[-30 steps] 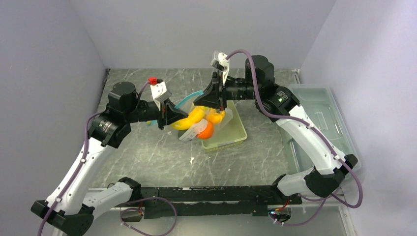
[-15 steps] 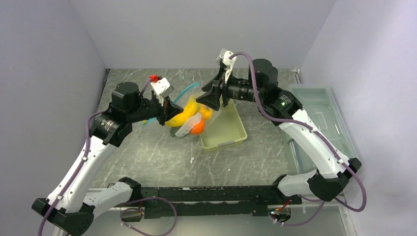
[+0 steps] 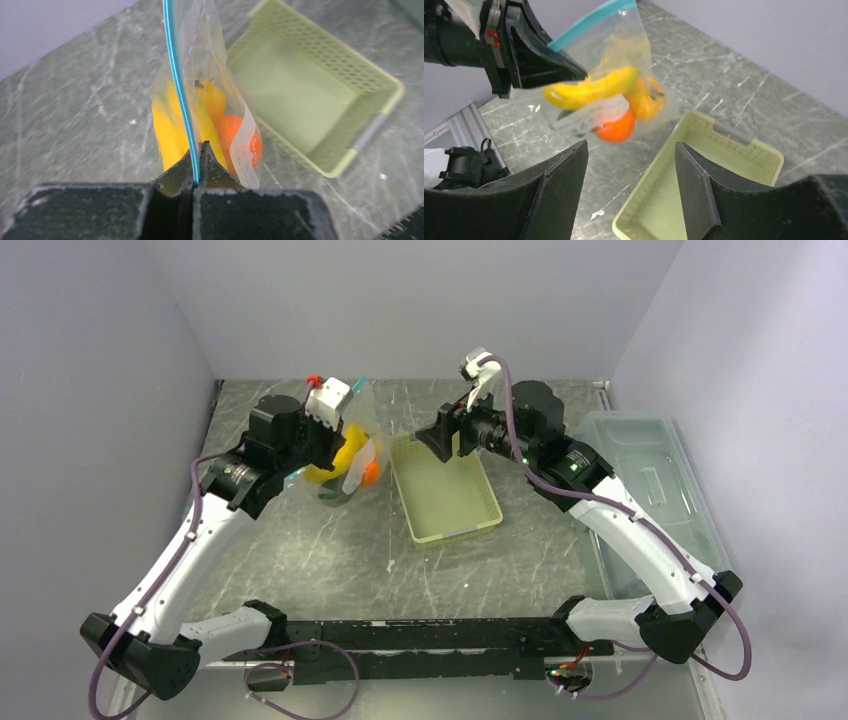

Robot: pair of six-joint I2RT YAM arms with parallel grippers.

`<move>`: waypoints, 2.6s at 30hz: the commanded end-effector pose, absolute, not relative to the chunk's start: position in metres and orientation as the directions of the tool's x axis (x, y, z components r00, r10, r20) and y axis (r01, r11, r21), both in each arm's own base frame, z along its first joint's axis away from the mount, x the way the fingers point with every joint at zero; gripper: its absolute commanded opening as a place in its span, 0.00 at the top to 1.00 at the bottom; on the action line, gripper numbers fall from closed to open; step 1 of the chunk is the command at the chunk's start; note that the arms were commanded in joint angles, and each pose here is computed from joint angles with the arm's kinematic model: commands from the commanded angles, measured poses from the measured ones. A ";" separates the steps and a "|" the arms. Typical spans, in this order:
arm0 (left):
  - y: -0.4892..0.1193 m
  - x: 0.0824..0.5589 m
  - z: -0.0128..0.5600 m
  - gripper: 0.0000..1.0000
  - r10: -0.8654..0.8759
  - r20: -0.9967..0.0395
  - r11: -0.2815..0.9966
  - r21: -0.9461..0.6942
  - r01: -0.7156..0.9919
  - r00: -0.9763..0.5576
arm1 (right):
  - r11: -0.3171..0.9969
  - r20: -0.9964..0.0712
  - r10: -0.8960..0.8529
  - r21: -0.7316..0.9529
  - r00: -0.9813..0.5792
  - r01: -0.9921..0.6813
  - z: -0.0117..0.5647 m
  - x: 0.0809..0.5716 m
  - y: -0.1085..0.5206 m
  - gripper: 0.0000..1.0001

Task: Place the food in the zip-top bag and seal the zipper
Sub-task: Place the zipper food storage bag at the center of the board.

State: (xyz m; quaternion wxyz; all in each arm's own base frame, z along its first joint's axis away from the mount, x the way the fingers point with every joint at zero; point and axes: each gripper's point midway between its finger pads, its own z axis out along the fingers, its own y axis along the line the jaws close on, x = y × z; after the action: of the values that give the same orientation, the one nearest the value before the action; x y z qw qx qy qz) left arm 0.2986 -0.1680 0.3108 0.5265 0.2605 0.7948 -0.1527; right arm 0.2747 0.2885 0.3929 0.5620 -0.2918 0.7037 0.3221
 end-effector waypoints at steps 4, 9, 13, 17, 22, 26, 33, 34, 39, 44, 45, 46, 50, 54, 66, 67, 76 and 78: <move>-0.118 0.348 0.309 1.00 0.345 -0.886 0.921 0.254 0.296 -0.312 | 0.685 -0.975 0.035 0.182 -0.218 -0.706 0.380 0.285 0.280 0.31; -0.101 0.370 0.282 1.00 0.427 -0.820 0.903 0.369 0.219 -0.381 | 0.718 -0.967 0.037 0.202 -0.253 -0.666 0.359 0.293 0.277 0.31; -0.091 0.384 0.260 1.00 0.473 -0.761 0.879 0.445 0.174 -0.445 | 0.703 -0.959 0.082 0.249 -0.271 -0.666 0.349 0.289 0.278 0.29; -0.092 0.387 0.240 1.00 0.478 -0.742 0.874 0.454 0.172 -0.471 | 0.694 -0.949 0.083 0.275 -0.305 -0.666 0.334 0.285 0.279 0.29; -0.104 0.382 0.218 1.00 0.534 -0.680 0.838 0.505 0.206 -0.503 | 0.707 -0.952 0.092 0.269 -0.293 -0.654 0.331 0.280 0.270 0.29; -0.124 0.374 0.190 1.00 0.608 -0.590 0.780 0.568 0.262 -0.532 | 0.710 -0.954 0.095 0.264 -0.283 -0.653 0.332 0.274 0.263 0.28; -0.152 0.344 0.151 1.00 0.618 -0.511 0.769 0.549 0.327 -0.597 | 0.713 -0.955 0.098 0.264 -0.280 -0.650 0.328 0.266 0.254 0.28; -0.155 0.340 0.148 1.00 0.614 -0.507 0.773 0.540 0.332 -0.605 | 0.713 -0.955 0.098 0.263 -0.280 -0.650 0.328 0.265 0.253 0.28; -0.157 0.319 0.128 1.00 0.567 -0.485 0.806 0.495 0.326 -0.666 | 0.715 -0.955 0.089 0.260 -0.283 -0.649 0.325 0.261 0.250 0.27; -0.158 0.295 0.109 0.98 0.534 -0.456 0.826 0.460 0.325 -0.712 | 0.724 -0.954 0.083 0.257 -0.289 -0.641 0.321 0.260 0.246 0.26; -0.158 0.293 0.107 0.93 0.526 -0.457 0.832 0.453 0.322 -0.717 | 0.730 -0.953 0.081 0.256 -0.292 -0.634 0.320 0.260 0.244 0.26; -0.161 0.289 0.106 0.84 0.520 -0.462 0.838 0.437 0.326 -0.718 | 0.733 -0.952 0.078 0.255 -0.295 -0.631 0.319 0.260 0.243 0.26; -0.172 0.282 0.108 0.61 0.498 -0.498 0.861 0.377 0.340 -0.710 | 0.739 -0.951 0.072 0.254 -0.302 -0.623 0.316 0.259 0.241 0.26; -0.179 0.274 0.108 0.49 0.490 -0.507 0.870 0.333 0.364 -0.709 | 0.745 -0.950 0.075 0.255 -0.304 -0.616 0.315 0.258 0.238 0.25; -0.222 0.250 0.168 0.37 0.448 -0.648 0.869 0.156 0.469 -0.616 | 0.809 -0.958 0.050 0.205 -0.283 -0.551 0.317 0.266 0.221 0.23; -0.226 0.248 0.175 0.36 0.437 -0.667 0.868 0.136 0.478 -0.603 | 0.816 -0.960 0.051 0.199 -0.276 -0.542 0.318 0.266 0.218 0.22; -0.253 0.240 0.239 0.23 0.346 -0.799 0.820 0.003 0.573 -0.491 | 0.866 -0.962 0.030 0.161 -0.272 -0.473 0.318 0.272 0.202 0.20; -0.253 0.240 0.254 0.12 0.331 -0.821 0.815 0.000 0.580 -0.465 | 0.877 -0.962 0.035 0.160 -0.273 -0.452 0.319 0.273 0.198 0.19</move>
State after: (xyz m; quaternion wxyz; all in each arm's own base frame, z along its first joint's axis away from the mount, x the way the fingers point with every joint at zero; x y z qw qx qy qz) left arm 0.2391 -0.2359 0.2032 0.3898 0.2752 0.8752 -0.0796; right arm 0.2677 0.2110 0.2944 0.5595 -0.1579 0.7810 0.2280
